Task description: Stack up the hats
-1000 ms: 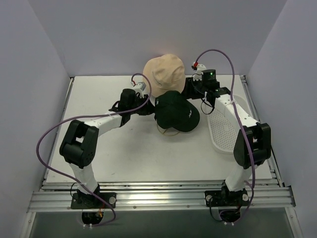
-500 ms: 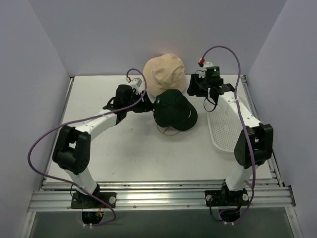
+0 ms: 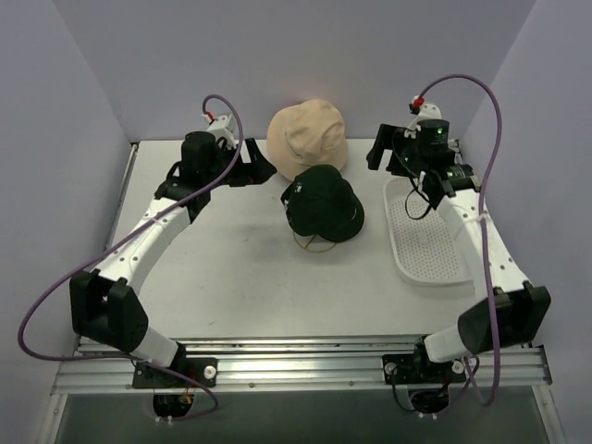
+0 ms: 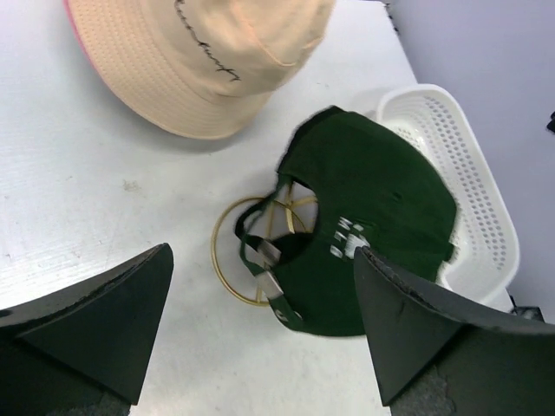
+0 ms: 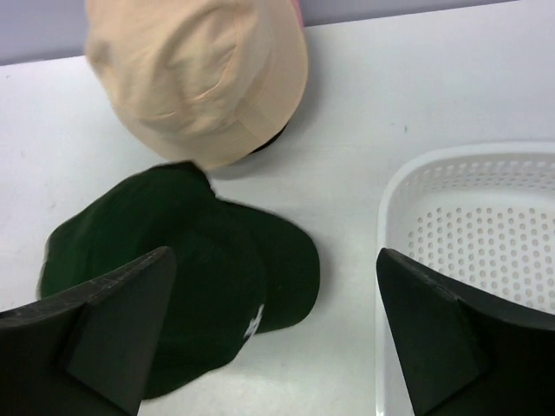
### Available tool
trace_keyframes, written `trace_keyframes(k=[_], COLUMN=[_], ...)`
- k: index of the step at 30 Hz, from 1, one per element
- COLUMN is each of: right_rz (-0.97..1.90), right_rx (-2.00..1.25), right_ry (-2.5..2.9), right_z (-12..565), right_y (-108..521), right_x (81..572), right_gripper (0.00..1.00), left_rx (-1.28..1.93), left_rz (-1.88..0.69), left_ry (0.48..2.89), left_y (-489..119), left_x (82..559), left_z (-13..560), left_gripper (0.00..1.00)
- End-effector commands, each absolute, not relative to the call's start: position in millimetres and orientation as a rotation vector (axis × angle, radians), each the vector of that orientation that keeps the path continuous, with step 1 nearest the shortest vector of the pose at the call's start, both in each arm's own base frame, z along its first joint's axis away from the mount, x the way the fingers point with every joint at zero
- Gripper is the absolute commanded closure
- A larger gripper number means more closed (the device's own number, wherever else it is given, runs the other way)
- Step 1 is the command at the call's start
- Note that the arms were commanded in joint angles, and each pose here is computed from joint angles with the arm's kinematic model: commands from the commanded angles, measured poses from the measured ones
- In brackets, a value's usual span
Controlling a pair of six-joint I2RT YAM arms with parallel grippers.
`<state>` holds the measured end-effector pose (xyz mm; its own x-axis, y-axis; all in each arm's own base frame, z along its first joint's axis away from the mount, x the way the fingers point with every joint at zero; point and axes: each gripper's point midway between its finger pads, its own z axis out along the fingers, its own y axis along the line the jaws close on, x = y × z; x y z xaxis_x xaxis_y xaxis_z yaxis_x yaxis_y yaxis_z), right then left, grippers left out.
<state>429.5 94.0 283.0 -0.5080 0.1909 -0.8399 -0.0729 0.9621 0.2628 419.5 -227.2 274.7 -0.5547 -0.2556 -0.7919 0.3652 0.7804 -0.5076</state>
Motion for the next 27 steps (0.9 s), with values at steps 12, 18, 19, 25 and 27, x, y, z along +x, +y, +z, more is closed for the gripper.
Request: trace_keyframes(k=[12,18,19,25,27], right_rz=[0.584,0.577,0.577,0.561,0.562], right_rx=[0.123,0.150,0.154,0.163,0.162], right_ry=[1.822,1.824,1.819,1.807,1.809], right_z=[324.4,297.8,297.6,298.1,297.7], right_y=[140.3,124.1,122.8,116.2,116.5], right_x=[270.2,245.4,244.0,239.1,239.2], right_gripper=[0.00,0.00,0.00,0.00,0.00], left_rx=[0.313,0.376,0.380,0.376,0.375], left_rz=[-0.914,-1.025,-1.029,-1.015,-1.020], left_ry=[1.792,1.718,1.715,1.730,1.726], left_y=[-226.9,-219.3,-218.4,-211.7,-211.5], left_x=[236.2,192.7,189.9,183.2,182.7], left_z=[338.6,328.5,327.2,316.4,317.3], left_gripper=[0.06,0.06,0.06,0.06,0.06])
